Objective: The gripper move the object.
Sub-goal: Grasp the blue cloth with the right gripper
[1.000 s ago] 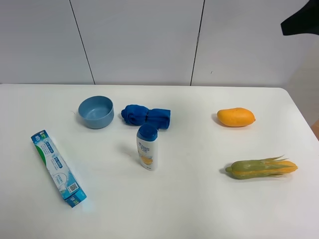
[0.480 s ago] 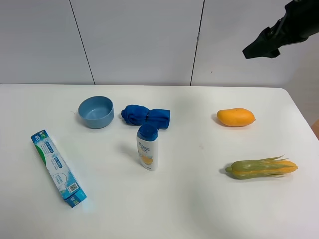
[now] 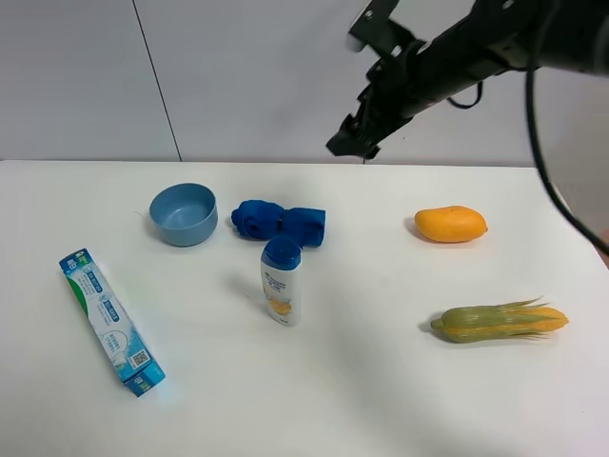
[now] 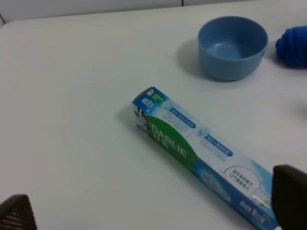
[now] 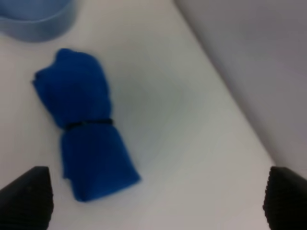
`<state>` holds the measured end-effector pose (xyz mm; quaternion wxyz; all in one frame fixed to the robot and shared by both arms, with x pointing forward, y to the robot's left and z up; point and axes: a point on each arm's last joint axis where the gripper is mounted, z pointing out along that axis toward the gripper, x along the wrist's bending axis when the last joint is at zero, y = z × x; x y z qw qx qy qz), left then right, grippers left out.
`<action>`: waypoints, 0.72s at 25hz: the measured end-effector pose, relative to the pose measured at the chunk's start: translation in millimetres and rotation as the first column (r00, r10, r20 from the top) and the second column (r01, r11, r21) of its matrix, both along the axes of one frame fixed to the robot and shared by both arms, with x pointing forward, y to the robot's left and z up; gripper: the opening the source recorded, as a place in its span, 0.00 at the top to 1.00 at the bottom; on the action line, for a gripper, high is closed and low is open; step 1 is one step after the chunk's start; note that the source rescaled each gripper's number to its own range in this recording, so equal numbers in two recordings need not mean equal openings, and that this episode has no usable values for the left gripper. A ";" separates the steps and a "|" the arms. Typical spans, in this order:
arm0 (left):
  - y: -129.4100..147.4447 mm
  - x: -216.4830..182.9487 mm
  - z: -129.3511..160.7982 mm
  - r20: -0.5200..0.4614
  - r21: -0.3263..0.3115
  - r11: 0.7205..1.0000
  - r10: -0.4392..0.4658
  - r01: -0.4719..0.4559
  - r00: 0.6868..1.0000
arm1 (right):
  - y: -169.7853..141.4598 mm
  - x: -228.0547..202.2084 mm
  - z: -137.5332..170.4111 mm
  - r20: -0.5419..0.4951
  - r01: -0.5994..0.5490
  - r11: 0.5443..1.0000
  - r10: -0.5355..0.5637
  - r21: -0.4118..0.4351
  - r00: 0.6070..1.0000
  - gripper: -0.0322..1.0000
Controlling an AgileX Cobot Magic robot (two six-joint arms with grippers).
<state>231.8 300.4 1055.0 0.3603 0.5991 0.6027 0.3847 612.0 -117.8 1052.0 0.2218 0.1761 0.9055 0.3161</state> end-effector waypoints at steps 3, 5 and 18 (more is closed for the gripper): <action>0.0 0.0 0.0 0.000 0.000 1.000 0.000 0.000 1.000 | 29.9 -3.0 -32.5 -0.068 -0.060 0.998 0.058 -0.025 0.996 0.20; 0.0 0.0 0.0 0.000 0.000 1.000 0.000 0.000 1.000 | 47.8 -6.8 -55.0 -0.116 -0.100 0.994 0.094 -0.044 0.989 0.20; 0.0 0.0 0.0 0.000 0.000 1.000 0.000 0.000 1.000 | 71.8 2.9 -104.3 -0.067 -0.089 0.992 0.084 -0.084 0.994 0.22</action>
